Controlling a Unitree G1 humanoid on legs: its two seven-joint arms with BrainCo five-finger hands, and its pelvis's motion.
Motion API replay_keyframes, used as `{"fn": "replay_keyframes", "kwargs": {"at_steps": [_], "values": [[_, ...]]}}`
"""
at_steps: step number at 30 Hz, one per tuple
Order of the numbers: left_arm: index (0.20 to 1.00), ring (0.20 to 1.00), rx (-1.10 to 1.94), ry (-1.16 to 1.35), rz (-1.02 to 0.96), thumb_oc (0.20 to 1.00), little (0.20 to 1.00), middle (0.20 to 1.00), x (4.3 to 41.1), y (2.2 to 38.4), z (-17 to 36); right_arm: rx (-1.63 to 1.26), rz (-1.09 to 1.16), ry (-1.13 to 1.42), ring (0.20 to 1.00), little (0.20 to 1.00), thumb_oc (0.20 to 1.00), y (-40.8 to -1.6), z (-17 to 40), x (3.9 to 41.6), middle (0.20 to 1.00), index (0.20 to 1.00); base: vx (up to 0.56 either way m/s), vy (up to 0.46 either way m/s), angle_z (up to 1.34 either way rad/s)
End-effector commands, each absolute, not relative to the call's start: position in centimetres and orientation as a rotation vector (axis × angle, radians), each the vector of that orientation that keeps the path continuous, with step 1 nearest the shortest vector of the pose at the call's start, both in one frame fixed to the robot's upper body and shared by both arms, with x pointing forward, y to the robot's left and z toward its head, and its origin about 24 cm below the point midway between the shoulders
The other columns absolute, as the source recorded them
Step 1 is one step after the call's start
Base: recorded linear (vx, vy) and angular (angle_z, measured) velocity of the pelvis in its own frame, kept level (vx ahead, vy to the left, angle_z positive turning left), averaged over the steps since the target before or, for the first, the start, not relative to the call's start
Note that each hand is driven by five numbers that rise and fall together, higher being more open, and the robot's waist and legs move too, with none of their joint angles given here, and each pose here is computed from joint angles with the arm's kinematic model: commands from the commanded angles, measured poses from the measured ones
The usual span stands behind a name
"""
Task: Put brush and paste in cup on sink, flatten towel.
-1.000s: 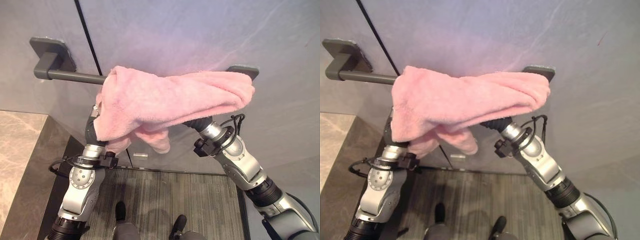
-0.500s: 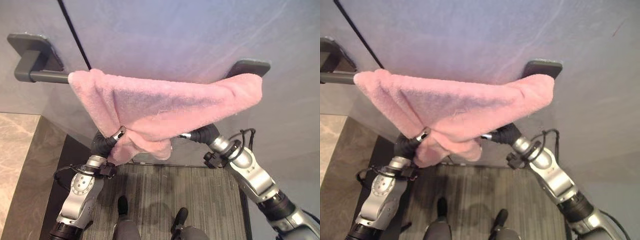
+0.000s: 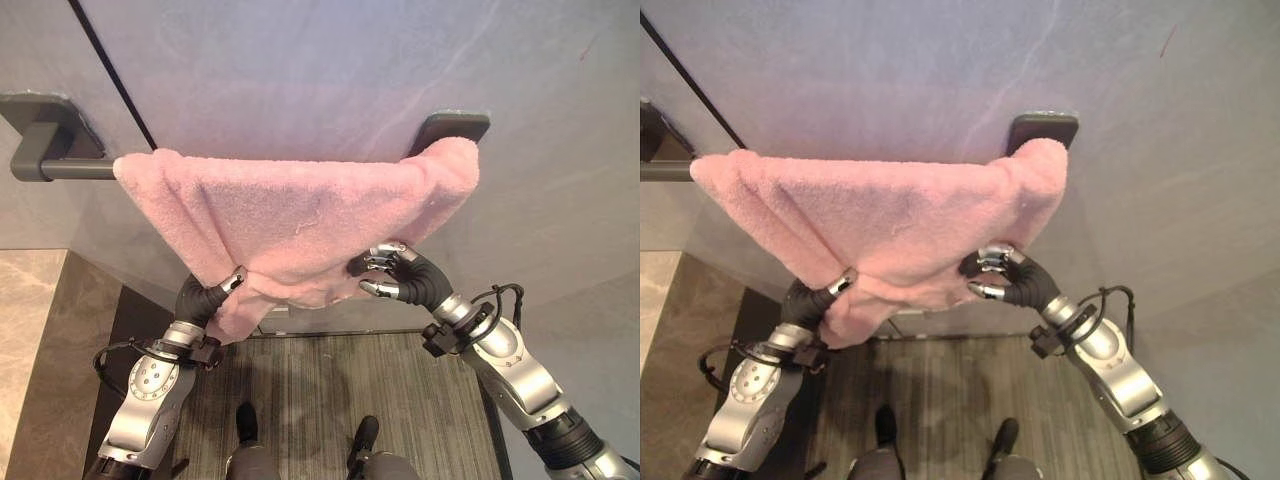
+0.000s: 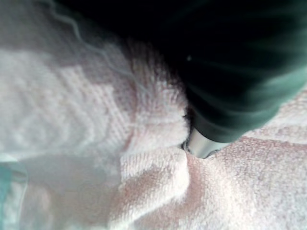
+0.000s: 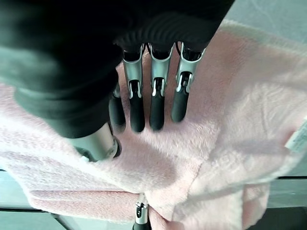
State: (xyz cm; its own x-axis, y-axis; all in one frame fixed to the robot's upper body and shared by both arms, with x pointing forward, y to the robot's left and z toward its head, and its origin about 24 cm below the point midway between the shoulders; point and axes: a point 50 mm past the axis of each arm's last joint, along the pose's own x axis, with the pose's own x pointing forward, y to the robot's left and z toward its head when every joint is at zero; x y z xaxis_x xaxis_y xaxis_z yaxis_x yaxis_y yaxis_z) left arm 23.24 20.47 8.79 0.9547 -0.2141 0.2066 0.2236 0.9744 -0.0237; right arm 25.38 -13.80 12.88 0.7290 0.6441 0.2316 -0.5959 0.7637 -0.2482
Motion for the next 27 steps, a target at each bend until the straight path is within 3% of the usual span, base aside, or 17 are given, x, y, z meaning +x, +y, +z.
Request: {"fn": "replay_keyframes", "kwargs": {"at_steps": [1,2,7,9,10,12,13,15,16,21,27], "values": [[0.605,0.605,0.067,-0.056,-0.147,0.605,0.605,0.605,21.9,23.0,6.1,-0.208,0.637,-0.427,1.000,1.000,1.000,-14.1,14.6,25.5,1.000,1.000,0.01,-0.012,-0.04],[0.608,0.608,0.067,-0.056,-0.147,0.608,0.608,0.608,21.9,23.0,6.1,-0.208,0.637,-0.427,1.000,1.000,1.000,-14.1,14.6,25.5,1.000,1.000,0.00,0.000,0.00],[0.473,0.473,0.149,0.002,-0.081,0.473,0.473,0.473,20.9,24.7,5.3,-0.273,0.550,-0.371,1.000,1.000,1.000,-15.8,13.4,25.7,1.000,1.000,0.01,-0.011,-0.01],[0.266,0.266,0.138,0.018,-0.032,0.266,0.266,0.266,20.2,25.4,4.7,-0.274,0.520,-0.364,1.000,1.000,1.000,-16.4,13.1,25.4,1.000,1.000,0.01,-0.012,0.02],[0.222,0.222,0.127,0.021,-0.016,0.222,0.222,0.222,20.1,25.5,4.5,-0.275,0.513,-0.361,1.000,1.000,1.000,-16.5,13.0,25.2,1.000,1.000,0.00,0.000,0.00],[0.216,0.216,0.108,0.020,0.004,0.216,0.216,0.216,19.7,25.6,4.4,-0.282,0.496,-0.362,1.000,1.000,1.000,-16.9,13.0,25.1,1.000,1.000,0.00,0.000,0.00],[0.244,0.244,0.097,0.020,0.020,0.244,0.244,0.244,19.6,25.6,4.2,-0.282,0.489,-0.363,1.000,1.000,1.000,-17.0,12.9,25.0,1.000,1.000,0.00,0.000,0.00],[0.570,0.570,0.093,0.033,0.032,0.570,0.570,0.570,19.3,25.7,3.9,-0.287,0.463,-0.370,1.000,1.000,1.000,-17.5,13.1,24.9,1.000,1.000,0.00,0.000,0.00],[1.000,1.000,0.121,0.042,0.030,1.000,1.000,1.000,19.1,25.9,3.9,-0.286,0.444,-0.363,1.000,1.000,1.000,-18.0,13.0,24.7,1.000,1.000,0.00,0.000,0.00],[1.000,1.000,0.274,0.064,0.043,1.000,1.000,1.000,17.7,27.3,4.6,-0.357,0.333,-0.361,1.000,1.000,1.000,-20.8,13.3,23.8,1.000,1.000,0.00,0.000,0.00],[1.000,1.000,0.615,-0.046,0.106,1.000,1.000,1.000,16.2,30.5,9.2,-0.545,0.148,-0.443,1.000,1.000,1.000,-24.3,15.7,22.0,1.000,1.000,0.00,0.000,0.00]]}}
